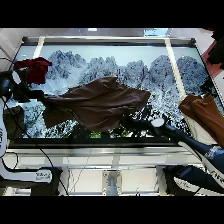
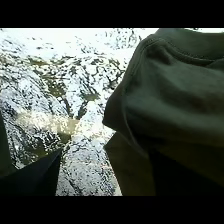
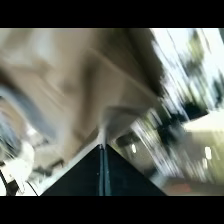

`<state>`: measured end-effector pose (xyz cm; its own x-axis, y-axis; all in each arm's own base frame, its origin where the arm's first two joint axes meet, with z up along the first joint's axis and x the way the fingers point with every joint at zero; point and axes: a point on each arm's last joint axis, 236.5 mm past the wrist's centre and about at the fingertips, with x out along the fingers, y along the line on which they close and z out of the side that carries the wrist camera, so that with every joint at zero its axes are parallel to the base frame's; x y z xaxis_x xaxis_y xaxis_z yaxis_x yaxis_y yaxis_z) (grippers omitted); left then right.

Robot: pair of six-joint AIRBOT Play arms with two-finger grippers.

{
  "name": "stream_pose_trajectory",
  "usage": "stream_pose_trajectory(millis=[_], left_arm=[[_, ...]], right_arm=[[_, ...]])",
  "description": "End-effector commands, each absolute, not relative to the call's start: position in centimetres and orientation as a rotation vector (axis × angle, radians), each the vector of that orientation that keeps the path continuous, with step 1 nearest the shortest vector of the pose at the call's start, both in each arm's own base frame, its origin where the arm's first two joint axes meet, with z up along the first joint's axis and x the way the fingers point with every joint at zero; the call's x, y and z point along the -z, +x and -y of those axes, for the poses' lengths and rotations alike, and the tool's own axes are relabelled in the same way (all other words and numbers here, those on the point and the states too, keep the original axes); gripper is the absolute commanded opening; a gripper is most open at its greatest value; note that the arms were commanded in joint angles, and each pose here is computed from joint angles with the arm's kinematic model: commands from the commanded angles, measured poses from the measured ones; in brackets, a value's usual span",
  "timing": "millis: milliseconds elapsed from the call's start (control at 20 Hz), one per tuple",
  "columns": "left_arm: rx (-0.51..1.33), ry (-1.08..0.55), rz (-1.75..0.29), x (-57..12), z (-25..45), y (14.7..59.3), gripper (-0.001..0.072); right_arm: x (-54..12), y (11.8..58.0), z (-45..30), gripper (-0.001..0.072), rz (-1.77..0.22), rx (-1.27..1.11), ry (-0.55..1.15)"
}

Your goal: Fold the shirts.

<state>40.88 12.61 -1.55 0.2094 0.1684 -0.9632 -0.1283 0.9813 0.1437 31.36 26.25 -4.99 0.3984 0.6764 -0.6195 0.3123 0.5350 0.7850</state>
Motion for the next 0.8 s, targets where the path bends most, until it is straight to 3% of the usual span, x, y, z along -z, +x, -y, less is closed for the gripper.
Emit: stream_pose_trajectory(millis=[0, 200, 250, 300, 350, 550, 750], left_arm=[[-0.135, 0.05, -1.322, 1.6, -11.7, 41.6, 0.0589], [-0.07, -0.031, -1.29, 3.4, -9.8, 43.4, 0.0588], [-0.074, -0.04, -1.311, 4.2, -9.8, 43.2, 0.055], [-0.093, -0.051, -1.326, 4.8, -10.0, 43.1, 0.0251], [-0.109, -0.056, -1.326, 4.9, -10.2, 43.1, 0.0017], [-0.117, -0.067, -1.303, 2.4, -10.3, 44.0, 0.0011], [-0.043, -0.14, -1.153, -6.7, -8.1, 47.0, 0.0011]], right_arm=[[1.3, 35.9, -23.3, 0.0029, -1.085, -0.357, 0.959], [-0.9, 37.3, -22.9, 0.0029, -1.051, -0.395, 0.942], [-1.0, 37.2, -23.0, 0.0029, -1.054, -0.4, 0.941], [-1.1, 37.2, -23.0, 0.0029, -1.056, -0.404, 0.939], [-1.3, 37.5, -22.7, 0.003, -1.045, -0.401, 0.934], [-5.3, 41.8, -18.3, 0.0028, -0.898, -0.384, 0.872], [-14.6, 44.4, -11.7, 0.0028, -0.687, -0.372, 0.795]])
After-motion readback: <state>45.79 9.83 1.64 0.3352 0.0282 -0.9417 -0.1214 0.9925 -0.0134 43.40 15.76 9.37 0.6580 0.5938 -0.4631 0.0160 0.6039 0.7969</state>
